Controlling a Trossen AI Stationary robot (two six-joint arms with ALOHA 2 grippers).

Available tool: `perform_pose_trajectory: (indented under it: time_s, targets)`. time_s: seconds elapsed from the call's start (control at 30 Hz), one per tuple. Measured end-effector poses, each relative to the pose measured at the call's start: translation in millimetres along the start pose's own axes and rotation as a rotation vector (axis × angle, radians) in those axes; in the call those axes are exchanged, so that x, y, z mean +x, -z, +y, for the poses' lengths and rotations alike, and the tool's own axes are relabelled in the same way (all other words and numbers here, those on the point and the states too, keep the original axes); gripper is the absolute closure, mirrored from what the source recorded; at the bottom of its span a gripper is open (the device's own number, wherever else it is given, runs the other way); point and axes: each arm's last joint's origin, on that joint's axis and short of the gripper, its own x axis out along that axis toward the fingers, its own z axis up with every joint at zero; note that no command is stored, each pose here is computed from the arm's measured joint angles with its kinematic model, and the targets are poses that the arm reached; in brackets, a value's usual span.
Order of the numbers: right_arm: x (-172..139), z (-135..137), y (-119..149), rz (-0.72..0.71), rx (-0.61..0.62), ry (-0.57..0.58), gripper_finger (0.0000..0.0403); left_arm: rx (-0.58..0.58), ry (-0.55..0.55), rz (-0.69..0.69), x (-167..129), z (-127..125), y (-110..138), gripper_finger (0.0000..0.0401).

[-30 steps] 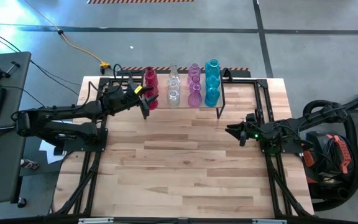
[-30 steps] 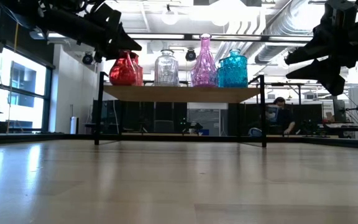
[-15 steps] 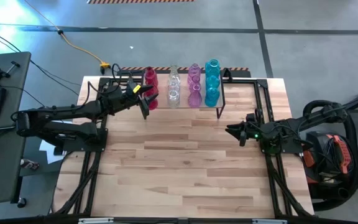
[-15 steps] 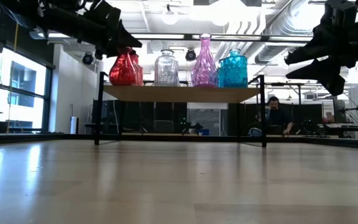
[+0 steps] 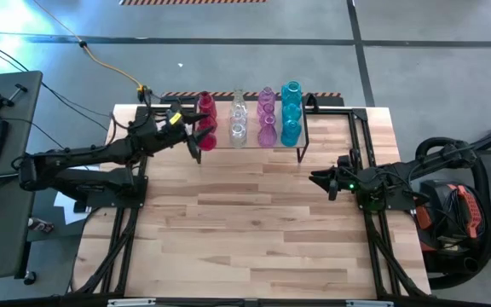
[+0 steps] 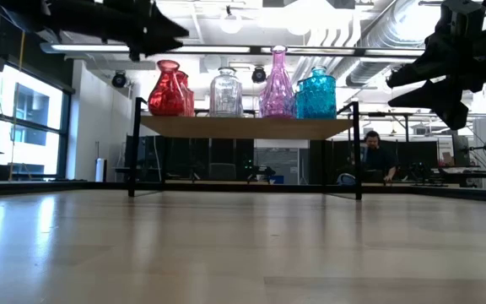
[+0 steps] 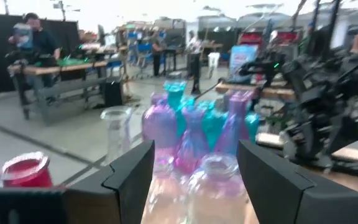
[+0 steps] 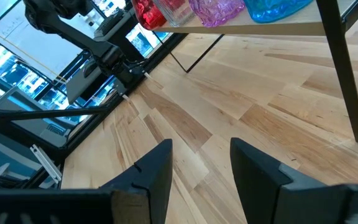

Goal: Sort vases onto shelf
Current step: Put the red vase on the shelf aligned with the other red vases

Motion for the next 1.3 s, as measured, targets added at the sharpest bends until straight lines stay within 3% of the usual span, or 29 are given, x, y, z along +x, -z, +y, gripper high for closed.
perform_pose_trajectory:
  time_s: [0.2,0.6,0.9,1.3]
  targets:
    - [0,0,0,0.000,0.000,0.000,0.0260,0.005,0.075,-0.026,-20,-6,-12,0.0181]
    - [0,0,0,0.000,0.000,0.000,0.0260,0.009,0.180,0.140,-61,-19,-8,0.0181]
    - [0,0,0,0.000,0.000,0.000,0.0260,0.000,0.185,0.368,-52,-26,18,0.0181]
    - [0,0,0,0.000,0.000,0.000,0.0260,0.017,0.189,0.464,-31,-33,37,0.0181]
